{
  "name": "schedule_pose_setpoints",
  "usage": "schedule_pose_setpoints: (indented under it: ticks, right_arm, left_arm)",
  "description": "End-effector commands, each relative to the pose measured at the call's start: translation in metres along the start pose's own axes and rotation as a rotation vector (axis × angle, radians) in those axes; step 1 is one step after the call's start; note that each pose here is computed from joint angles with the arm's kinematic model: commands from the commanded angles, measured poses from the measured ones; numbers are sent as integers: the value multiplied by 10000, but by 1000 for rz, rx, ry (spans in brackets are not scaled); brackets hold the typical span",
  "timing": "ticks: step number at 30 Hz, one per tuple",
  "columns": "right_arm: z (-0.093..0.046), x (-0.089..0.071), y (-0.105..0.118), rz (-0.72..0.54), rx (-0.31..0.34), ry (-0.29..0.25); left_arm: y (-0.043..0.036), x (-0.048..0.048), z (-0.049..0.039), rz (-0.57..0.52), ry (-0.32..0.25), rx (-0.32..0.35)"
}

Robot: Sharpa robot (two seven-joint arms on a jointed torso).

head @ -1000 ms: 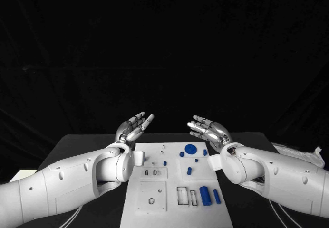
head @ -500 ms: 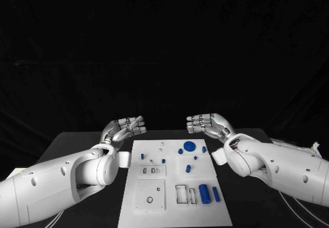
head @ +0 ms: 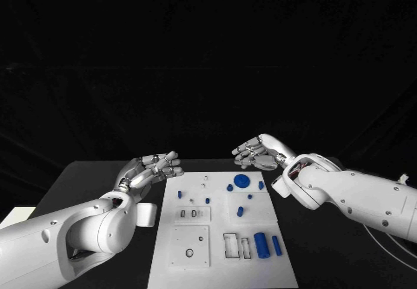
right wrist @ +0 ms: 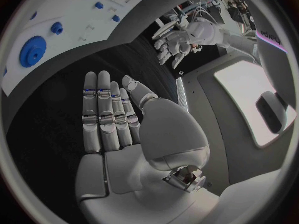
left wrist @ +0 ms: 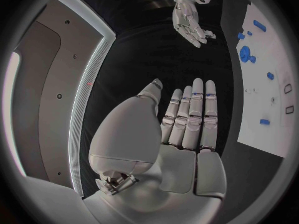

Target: Assemble the parts on the task board

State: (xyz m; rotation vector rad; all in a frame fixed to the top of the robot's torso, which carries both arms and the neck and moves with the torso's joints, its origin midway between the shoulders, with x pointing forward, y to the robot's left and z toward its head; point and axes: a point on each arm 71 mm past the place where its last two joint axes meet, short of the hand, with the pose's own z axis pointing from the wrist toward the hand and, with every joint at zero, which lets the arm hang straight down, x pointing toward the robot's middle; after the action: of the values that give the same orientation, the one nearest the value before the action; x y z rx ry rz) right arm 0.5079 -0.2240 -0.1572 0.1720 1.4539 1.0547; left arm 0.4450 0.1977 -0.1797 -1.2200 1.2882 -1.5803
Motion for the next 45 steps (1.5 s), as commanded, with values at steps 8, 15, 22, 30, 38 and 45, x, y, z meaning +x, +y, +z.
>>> schedule_pose_setpoints:
  ticks: [8,15,22,30,38,45]
  right_arm:
    - [87,-17,141,-541,7,198]
    - [132,2,165,-655,35,241]
    - [152,27,143,-718,65,277]
    - [162,43,113,-754,84,304]
    - [173,62,70,-764,103,328]
    - [189,102,60,-761,101,343]
  left_arm:
    - [-166,219,-149,-135,97,-21]
    - [-253,294,-196,-150,125,-10]
    - [-297,301,-219,-150,130,-7]
    - [-312,294,-224,-149,130,-6]
    - [-314,295,-225,-150,132,-7]
    - [-316,299,-230,-150,134,-8]
